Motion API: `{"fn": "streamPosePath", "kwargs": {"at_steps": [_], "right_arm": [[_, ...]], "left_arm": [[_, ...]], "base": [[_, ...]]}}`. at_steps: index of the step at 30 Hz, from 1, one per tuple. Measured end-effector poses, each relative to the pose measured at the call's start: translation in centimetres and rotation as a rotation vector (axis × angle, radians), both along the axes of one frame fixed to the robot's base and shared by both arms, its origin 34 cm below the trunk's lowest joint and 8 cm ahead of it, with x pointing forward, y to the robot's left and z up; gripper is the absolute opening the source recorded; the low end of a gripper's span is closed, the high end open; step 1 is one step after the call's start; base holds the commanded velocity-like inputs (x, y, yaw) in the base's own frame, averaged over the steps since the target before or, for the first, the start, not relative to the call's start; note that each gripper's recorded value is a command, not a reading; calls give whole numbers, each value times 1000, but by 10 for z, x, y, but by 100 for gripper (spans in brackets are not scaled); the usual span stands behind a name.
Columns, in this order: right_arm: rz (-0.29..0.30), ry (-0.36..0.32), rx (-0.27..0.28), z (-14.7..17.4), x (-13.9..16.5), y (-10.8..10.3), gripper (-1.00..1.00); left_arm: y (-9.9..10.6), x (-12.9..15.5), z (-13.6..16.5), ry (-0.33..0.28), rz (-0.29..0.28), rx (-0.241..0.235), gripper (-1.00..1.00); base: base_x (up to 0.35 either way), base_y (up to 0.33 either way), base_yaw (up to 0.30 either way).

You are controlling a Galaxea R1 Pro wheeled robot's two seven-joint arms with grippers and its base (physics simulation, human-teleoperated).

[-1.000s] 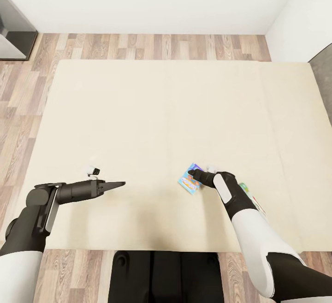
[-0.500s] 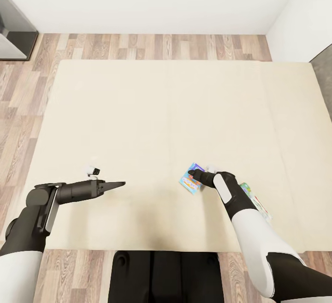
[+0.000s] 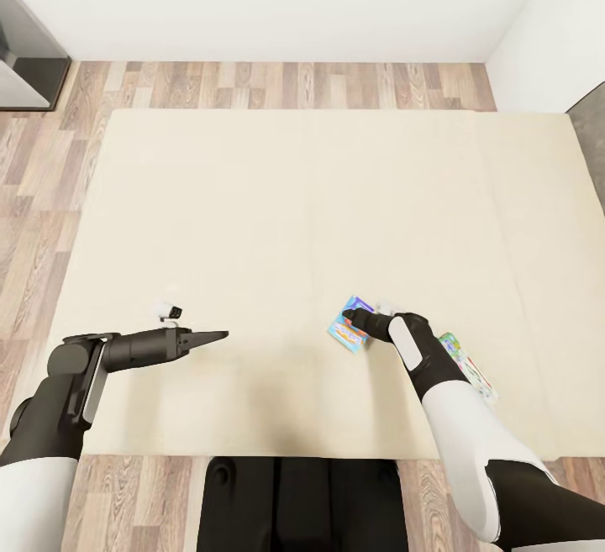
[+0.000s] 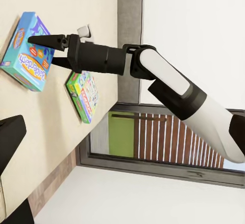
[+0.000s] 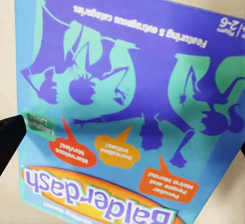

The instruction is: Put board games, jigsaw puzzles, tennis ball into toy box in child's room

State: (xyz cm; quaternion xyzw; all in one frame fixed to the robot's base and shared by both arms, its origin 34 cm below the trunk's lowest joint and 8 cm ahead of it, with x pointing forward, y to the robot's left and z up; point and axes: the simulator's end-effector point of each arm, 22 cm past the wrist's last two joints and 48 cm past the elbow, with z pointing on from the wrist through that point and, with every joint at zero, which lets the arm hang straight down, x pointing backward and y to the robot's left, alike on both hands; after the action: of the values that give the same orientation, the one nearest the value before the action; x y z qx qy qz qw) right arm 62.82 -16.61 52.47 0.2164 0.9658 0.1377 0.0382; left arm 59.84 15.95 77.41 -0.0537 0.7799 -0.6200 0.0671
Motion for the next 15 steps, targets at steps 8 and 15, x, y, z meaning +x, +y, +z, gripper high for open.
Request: {"fn": "streamPosePath", "kwargs": {"at_steps": [8, 15], "right_arm": [[1, 0, 0, 0, 0, 0, 100], [1, 0, -1, 0, 0, 0, 100]], "left_arm": [[0, 0, 0, 0, 0, 0, 100], [0, 0, 0, 0, 0, 1, 100]], "base": [[0, 94, 0], [0, 9, 0]]}}
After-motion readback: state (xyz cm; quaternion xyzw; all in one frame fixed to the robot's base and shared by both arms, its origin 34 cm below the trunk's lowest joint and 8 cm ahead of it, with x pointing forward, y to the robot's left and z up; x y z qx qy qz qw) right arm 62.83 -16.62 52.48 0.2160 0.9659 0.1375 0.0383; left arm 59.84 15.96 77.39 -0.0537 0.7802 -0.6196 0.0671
